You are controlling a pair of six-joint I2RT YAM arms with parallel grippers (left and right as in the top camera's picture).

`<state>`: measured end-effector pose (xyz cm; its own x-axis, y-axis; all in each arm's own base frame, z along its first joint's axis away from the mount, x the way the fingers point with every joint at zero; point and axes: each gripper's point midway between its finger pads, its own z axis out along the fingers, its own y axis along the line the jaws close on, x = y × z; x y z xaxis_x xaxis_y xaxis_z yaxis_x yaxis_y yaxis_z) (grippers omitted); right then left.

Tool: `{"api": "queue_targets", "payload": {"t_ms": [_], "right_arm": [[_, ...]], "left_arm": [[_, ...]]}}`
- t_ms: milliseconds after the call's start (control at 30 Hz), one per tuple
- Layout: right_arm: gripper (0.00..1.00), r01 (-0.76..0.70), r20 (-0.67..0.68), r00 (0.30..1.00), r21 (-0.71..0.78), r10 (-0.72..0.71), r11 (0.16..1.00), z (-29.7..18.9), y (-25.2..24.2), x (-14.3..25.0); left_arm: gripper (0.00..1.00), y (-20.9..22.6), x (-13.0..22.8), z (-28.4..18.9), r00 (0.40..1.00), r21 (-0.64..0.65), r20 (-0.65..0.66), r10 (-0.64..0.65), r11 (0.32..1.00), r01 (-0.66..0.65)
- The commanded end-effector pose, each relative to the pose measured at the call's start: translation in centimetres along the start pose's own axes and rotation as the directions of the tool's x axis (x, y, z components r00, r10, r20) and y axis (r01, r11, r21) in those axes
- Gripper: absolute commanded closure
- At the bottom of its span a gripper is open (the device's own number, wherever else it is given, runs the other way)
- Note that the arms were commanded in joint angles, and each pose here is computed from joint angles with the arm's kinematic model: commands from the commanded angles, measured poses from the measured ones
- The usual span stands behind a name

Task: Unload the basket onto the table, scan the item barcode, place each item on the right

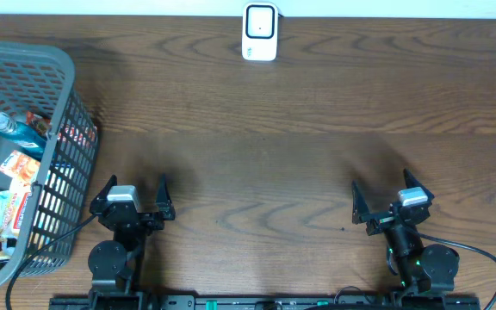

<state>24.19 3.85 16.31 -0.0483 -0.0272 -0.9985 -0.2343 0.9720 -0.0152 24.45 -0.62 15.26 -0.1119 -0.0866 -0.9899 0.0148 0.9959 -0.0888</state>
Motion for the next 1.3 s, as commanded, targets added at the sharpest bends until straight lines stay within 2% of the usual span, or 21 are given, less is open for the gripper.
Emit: {"api": "queue_targets", "payload": {"t_ms": [0, 200, 333, 433, 733, 1000, 1167, 1267], "right_arm": [[0.01, -0.016, 0.001, 1.000, -0.005, 0.016, 1.000, 0.0, 0.1, 0.1], [0.01, -0.016, 0.001, 1.000, -0.005, 0.016, 1.000, 0.0, 0.1, 0.1], [0.01, -0.016, 0.001, 1.000, -0.004, 0.016, 1.000, 0.0, 0.1, 0.1], [0.01, -0.016, 0.001, 1.000, -0.005, 0.016, 1.000, 0.0, 0.1, 0.1], [0.01, -0.016, 0.001, 1.000, -0.005, 0.016, 1.000, 0.0, 0.1, 0.1], [0.01, -0.016, 0.001, 1.000, -0.004, 0.016, 1.000, 0.0, 0.1, 0.1], [0.01, -0.016, 0.001, 1.000, -0.004, 0.016, 1.000, 0.0, 0.1, 0.1], [0.01, -0.016, 0.001, 1.000, -0.004, 0.016, 1.000, 0.0, 0.1, 0.1]], "left_arm": [[0.02, 0.4, 1.5, 0.1, 0.999, -0.020, -0.039, -0.014, 1.000, 0.014], [0.02, 0.2, 1.3, 0.1, 0.990, -0.010, -0.036, -0.138, 0.990, 0.138], [0.02, -1.6, 0.3, -0.2, 0.990, 0.094, -0.034, -0.139, 0.985, 0.142], [0.02, -2.6, -1.2, -0.5, 0.990, 0.148, -0.005, -0.138, 0.979, 0.138], [0.02, -3.6, -7.9, -2.2, 0.980, 0.196, 0.084, -0.181, 0.967, 0.162], [0.02, -5.0, -12.7, -0.9, 0.971, 0.228, -0.023, -0.237, 0.945, 0.236], [0.02, -5.3, -16.1, 1.1, 0.890, 0.169, -0.159, -0.426, 0.877, 0.450], [0.02, -7.6, -18.6, 2.0, 0.876, 0.266, -0.229, -0.424, 0.839, 0.475]]}}
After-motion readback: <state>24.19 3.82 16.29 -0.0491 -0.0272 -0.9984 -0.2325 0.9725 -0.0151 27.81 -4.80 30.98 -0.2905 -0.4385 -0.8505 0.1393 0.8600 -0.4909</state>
